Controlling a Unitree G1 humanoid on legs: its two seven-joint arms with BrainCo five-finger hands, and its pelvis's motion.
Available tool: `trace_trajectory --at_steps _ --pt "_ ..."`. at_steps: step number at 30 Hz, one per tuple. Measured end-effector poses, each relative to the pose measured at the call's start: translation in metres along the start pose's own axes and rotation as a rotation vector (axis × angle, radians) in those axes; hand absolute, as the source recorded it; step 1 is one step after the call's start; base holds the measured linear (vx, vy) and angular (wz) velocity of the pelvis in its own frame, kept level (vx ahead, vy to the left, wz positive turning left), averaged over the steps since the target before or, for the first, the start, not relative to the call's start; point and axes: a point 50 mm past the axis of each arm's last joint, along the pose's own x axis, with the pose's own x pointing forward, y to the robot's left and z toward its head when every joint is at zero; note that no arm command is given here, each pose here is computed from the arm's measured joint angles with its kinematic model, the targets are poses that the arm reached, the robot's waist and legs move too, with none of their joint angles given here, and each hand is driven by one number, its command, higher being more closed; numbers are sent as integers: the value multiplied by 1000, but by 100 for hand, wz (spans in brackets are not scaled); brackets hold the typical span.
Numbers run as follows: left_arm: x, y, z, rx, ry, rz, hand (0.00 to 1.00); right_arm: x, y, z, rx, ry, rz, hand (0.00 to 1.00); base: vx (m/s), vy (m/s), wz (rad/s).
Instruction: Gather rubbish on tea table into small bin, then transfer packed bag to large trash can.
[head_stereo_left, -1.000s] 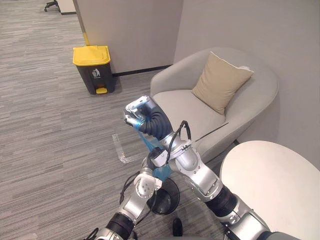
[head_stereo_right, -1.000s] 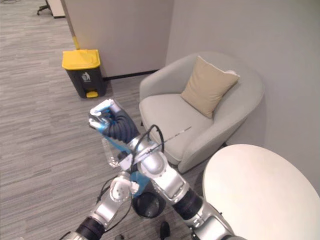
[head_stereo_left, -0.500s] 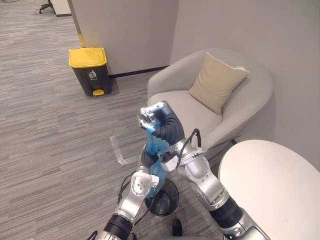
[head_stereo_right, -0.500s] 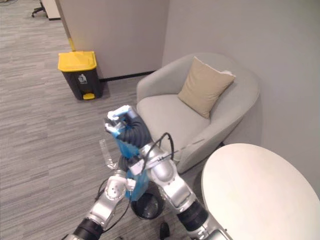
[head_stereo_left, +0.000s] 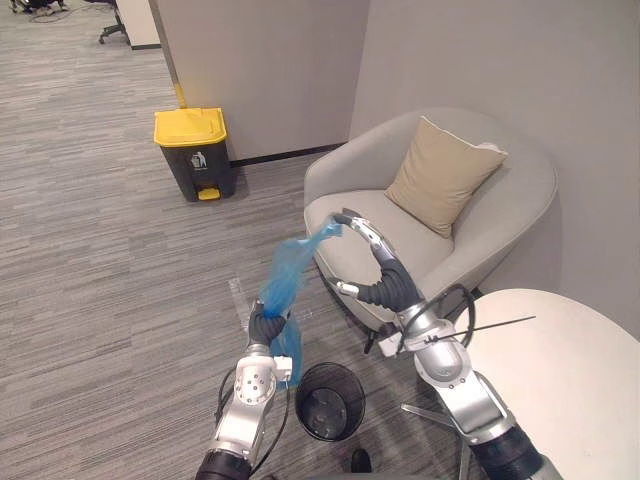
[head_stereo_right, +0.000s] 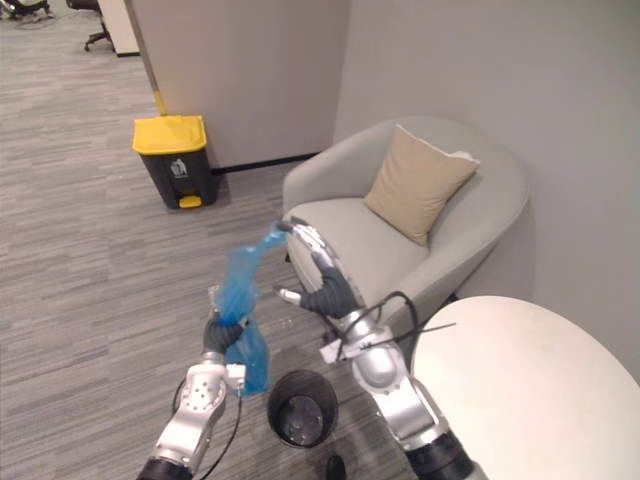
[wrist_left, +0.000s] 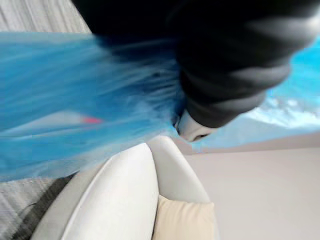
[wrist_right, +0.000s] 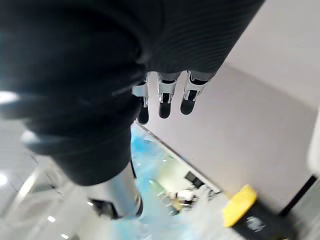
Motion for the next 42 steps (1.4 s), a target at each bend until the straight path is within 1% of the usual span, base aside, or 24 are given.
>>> trace_trajectory --at_steps 2,4,8,10,11,13,14,16,23,31,36,39,42 --pt "-1 4 -2 0 9 9 100 -7 2 -10 -60 41 30 0 0 0 0" --pt "-2 5 -4 2 16 7 100 -15 6 -19 -71 94 43 0 -22 -16 6" --pt "-9 12 -16 10 61 24 100 -37 16 -46 -20 275 24 0 -20 -12 6" --pt "-13 20 -32 21 124 35 100 -57 30 -72 84 469 -16 0 0 0 0" --pt "-14 20 -35 21 138 32 100 -61 32 -77 101 505 -23 0 -24 -17 3" --pt "-19 26 -53 6 222 29 100 -90 46 -103 236 724 -56 0 -21 -15 7" --pt "-21 28 -58 7 241 30 100 -98 49 -108 267 773 -64 0 -16 -16 10" --pt "-29 35 -74 -3 316 31 100 -128 62 -124 354 955 -79 0 -5 -14 6" --pt "-53 46 -116 -6 519 20 100 -187 82 -145 453 1266 -98 0 3 -2 2" --pt "-75 49 -142 -15 659 14 100 -226 95 -147 518 1463 -136 0 -17 1 -3" --pt "-70 48 -139 -37 647 21 100 -210 98 -148 552 1430 -178 0 -115 -6 -26" --pt "-60 45 -128 -69 590 31 100 -202 103 -147 573 1430 -197 0 -121 0 -5" --pt "-53 47 -120 -68 546 34 100 -202 106 -145 583 1435 -201 0 -57 -78 46"
